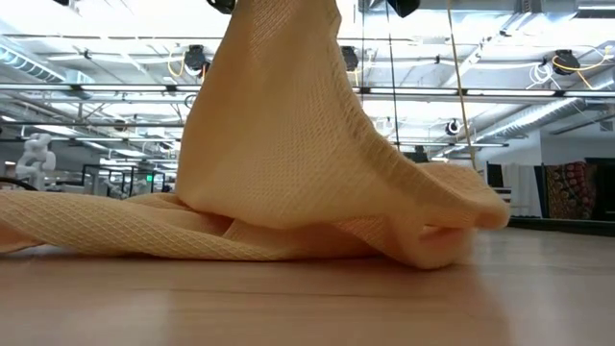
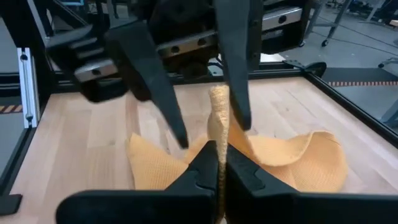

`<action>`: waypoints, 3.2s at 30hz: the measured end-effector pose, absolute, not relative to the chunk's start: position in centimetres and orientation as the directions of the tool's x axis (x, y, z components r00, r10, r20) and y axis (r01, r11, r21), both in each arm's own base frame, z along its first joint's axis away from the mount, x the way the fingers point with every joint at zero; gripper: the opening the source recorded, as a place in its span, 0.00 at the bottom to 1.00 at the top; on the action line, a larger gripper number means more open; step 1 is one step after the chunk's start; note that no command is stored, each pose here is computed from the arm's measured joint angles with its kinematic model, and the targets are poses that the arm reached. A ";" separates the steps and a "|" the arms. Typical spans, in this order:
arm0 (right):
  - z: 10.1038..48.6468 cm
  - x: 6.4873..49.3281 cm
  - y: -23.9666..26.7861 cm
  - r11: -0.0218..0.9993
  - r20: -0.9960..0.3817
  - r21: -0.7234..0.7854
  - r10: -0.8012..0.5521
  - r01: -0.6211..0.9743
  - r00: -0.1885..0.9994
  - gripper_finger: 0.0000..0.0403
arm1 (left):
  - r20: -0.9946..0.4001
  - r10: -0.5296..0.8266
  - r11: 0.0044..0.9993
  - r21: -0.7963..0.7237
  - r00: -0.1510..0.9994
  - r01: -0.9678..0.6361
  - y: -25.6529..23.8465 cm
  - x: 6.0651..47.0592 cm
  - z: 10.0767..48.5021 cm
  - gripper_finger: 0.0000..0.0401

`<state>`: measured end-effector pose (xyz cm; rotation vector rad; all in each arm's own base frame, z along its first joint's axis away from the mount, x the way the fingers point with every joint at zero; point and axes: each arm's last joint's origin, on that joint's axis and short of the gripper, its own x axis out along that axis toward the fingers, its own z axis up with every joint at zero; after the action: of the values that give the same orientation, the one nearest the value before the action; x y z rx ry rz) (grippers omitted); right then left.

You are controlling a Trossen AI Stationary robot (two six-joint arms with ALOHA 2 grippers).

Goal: Roll towel
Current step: Roll the yellow towel

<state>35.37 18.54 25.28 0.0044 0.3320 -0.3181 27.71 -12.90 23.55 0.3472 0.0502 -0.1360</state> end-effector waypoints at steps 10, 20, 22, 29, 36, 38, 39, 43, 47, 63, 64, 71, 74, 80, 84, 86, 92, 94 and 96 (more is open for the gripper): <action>25.2 35.4 18.5 0.950 -0.324 -0.049 -0.307 0.308 0.895 0.00 | -0.018 -0.159 0.906 0.395 0.987 0.153 -13.5 28.0 23.5 0.04; 26.5 33.2 19.6 0.957 -0.358 -0.198 -0.272 0.212 0.893 0.20 | -0.041 -0.156 0.902 0.402 0.987 0.159 -13.5 27.9 23.3 0.01; 26.7 31.9 19.8 0.955 -0.406 -0.226 -0.269 0.189 0.873 0.26 | -0.056 -0.158 0.898 0.406 0.986 0.167 -13.6 27.8 23.3 0.01; 25.4 27.4 19.8 0.954 -0.654 -0.279 -0.274 0.112 0.705 0.41 | -0.094 -0.163 0.898 0.399 0.982 0.187 -13.4 27.0 24.0 0.01; 20.4 26.7 20.0 0.931 -0.793 -0.365 -0.294 -0.030 0.534 0.47 | -0.111 -0.180 0.898 0.388 0.977 0.210 -13.5 26.6 24.2 0.01; 18.8 26.6 19.9 0.910 -0.805 -0.409 -0.323 -0.071 0.498 0.49 | -0.115 -0.180 0.901 0.379 0.977 0.211 -13.5 26.6 24.1 0.01; 18.1 26.6 19.7 0.900 -0.810 -0.426 -0.337 -0.087 0.480 0.49 | -0.119 -0.180 0.901 0.379 0.977 0.212 -13.5 26.6 24.1 0.01; 16.1 26.6 19.0 0.875 -0.814 -0.474 -0.393 -0.099 0.429 0.50 | -0.136 -0.179 0.898 0.383 0.974 0.218 -13.5 26.6 23.9 0.01; 15.8 26.6 18.5 0.846 -0.776 -0.528 -0.445 -0.074 0.448 0.50 | -0.134 -0.179 0.900 0.378 0.975 0.217 -13.5 26.6 23.9 0.01; 15.8 27.5 17.3 0.669 -0.756 -0.644 -0.483 -0.370 0.442 0.38 | -0.136 -0.202 0.896 0.374 0.970 0.239 -13.6 26.6 23.9 0.01; 15.8 27.6 17.1 0.671 -0.758 -0.642 -0.481 -0.372 0.441 0.36 | -0.136 -0.202 0.896 0.374 0.970 0.239 -13.6 26.6 23.9 0.01; 15.8 28.7 16.5 0.700 -0.787 -0.600 -0.428 -0.387 0.444 0.28 | -0.136 -0.203 0.896 0.374 0.970 0.239 -13.6 26.6 23.9 0.01; 15.8 29.1 16.6 0.731 -0.804 -0.564 -0.380 -0.384 0.458 0.17 | -0.136 -0.203 0.896 0.374 0.970 0.240 -13.6 26.6 23.9 0.01; 15.8 29.4 17.0 0.778 -0.834 -0.493 -0.296 -0.389 0.466 0.02 | -0.147 -0.202 0.894 0.376 0.968 0.243 -13.6 26.6 23.8 0.01; 15.8 29.3 17.2 0.817 -0.835 -0.471 -0.290 -0.334 0.467 0.01 | -0.154 -0.201 0.893 0.377 0.967 0.246 -13.6 26.6 23.7 0.01; 16.0 29.1 17.6 0.826 -0.834 -0.463 -0.284 -0.321 0.473 0.01 | -0.154 -0.201 0.893 0.377 0.967 0.245 -13.6 26.6 23.7 0.01; 18.5 29.1 19.7 0.882 -0.807 -0.405 -0.220 -0.242 0.548 0.00 | -0.154 -0.201 0.893 0.377 0.967 0.245 -13.6 26.6 23.7 0.01; 19.9 29.0 20.5 0.902 -0.781 -0.383 -0.202 -0.198 0.591 0.00 | -0.151 -0.201 0.894 0.377 0.968 0.244 -13.6 26.6 23.8 0.01; 21.6 28.8 21.3 0.914 -0.736 -0.381 -0.210 -0.137 0.643 0.00 | -0.140 -0.201 0.895 0.375 0.969 0.240 -13.6 26.6 23.9 0.01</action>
<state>28.77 21.31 21.56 -0.4283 0.8786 -0.0432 26.57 -13.57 23.87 0.4006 0.0991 -0.2291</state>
